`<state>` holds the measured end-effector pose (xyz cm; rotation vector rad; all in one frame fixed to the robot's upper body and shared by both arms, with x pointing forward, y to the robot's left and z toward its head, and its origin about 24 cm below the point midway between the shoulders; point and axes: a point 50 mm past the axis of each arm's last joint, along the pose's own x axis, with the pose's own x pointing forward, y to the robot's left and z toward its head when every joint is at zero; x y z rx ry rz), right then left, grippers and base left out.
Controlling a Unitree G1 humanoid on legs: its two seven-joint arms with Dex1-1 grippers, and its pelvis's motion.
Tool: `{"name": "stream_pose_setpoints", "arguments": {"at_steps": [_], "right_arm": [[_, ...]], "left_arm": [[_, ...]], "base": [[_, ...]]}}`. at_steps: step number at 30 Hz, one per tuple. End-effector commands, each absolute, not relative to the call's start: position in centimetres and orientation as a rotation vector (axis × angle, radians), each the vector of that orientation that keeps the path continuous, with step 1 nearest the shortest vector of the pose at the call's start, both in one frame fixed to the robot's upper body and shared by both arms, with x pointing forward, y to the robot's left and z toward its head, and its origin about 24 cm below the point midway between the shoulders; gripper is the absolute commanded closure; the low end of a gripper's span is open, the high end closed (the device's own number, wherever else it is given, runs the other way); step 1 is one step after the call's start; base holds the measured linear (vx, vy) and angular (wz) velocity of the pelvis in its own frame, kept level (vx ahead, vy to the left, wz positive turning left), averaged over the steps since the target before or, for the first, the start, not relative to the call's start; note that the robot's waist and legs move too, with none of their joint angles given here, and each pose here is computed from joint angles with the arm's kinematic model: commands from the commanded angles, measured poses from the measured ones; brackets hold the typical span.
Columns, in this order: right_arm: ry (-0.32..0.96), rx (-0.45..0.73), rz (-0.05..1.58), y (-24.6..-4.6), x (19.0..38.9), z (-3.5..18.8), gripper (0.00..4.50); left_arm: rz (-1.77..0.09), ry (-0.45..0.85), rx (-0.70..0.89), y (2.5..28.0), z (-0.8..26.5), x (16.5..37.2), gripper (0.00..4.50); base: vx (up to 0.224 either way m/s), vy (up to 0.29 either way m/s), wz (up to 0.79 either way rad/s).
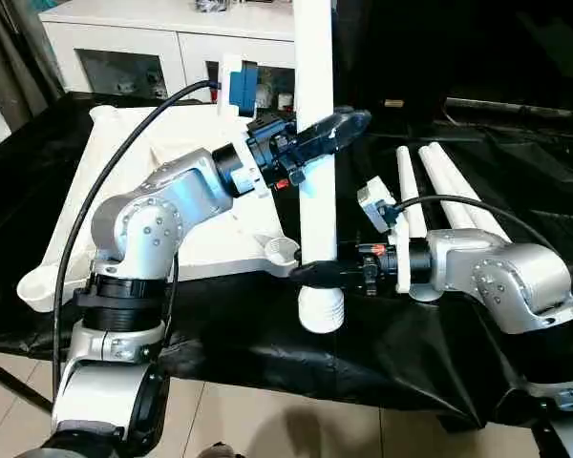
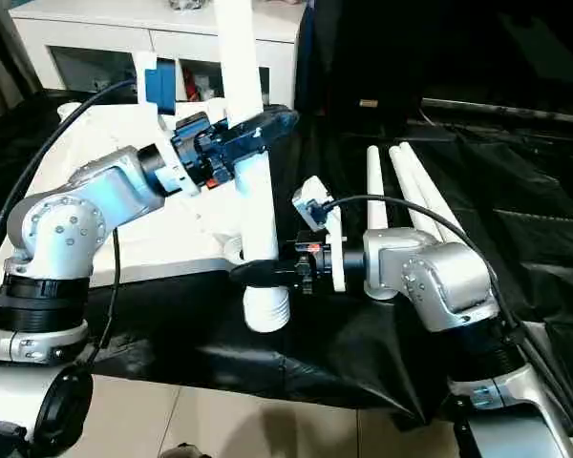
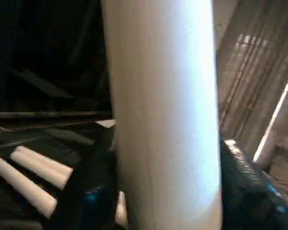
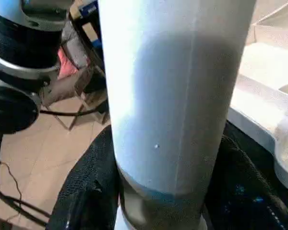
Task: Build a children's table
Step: Pick table leg
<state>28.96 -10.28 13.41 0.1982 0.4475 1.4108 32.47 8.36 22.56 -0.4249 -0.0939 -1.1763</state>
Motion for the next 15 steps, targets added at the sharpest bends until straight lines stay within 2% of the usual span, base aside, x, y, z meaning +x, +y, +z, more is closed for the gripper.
{"name": "stream_pose_setpoints", "arguments": {"at_steps": [1, 2, 4, 6, 11, 12, 13, 15], "right_arm": [[0.393, 0.204, 1.396, -10.2, 29.1, 13.9, 2.61], [0.367, 0.225, 1.373, -10.2, 29.3, 13.9, 2.62], [0.316, 0.253, 1.342, -10.2, 29.5, 14.1, 2.62], [0.256, 0.302, 1.3, -10.3, 29.8, 14.3, 2.62], [0.155, 0.319, 1.171, -10.7, 30.2, 14.4, 2.62], [0.145, 0.294, 1.101, -10.9, 30.4, 14.1, 2.62], [0.145, 0.294, 1.101, -10.9, 30.4, 14.1, 2.62], [0.161, 0.185, 0.955, -11.5, 31.2, 13.1, 2.62]], "left_arm": [[-1.148, -0.159, -0.419, 8.6, 23.8, 32.7, 1.74], [-1.136, -0.181, -0.425, 8.7, 23.9, 32.8, 1.57], [-1.083, -0.267, -0.483, 9.2, 24.4, 33.0, 1.53], [-1.029, -0.352, -0.592, 9.8, 25.0, 33.2, 1.28], [-0.895, -0.51, -0.794, 12.3, 26.3, 33.4, 1.26], [-0.838, -0.542, -0.805, 13.4, 26.6, 33.4, 1.26], [-0.838, -0.542, -0.805, 13.4, 26.6, 33.4, 1.26], [-0.748, -0.488, -0.631, 14.5, 26.1, 33.5, 1.26]], "base": [[0.0, 0.0, 0.0], [0.0, 0.0, 0.0], [0.0, 0.0, 0.0], [0.0, 0.0, 0.0], [0.0, 0.0, 0.0], [0.0, 0.0, 0.0], [0.0, 0.0, 0.0], [0.0, 0.0, 0.0]]}}
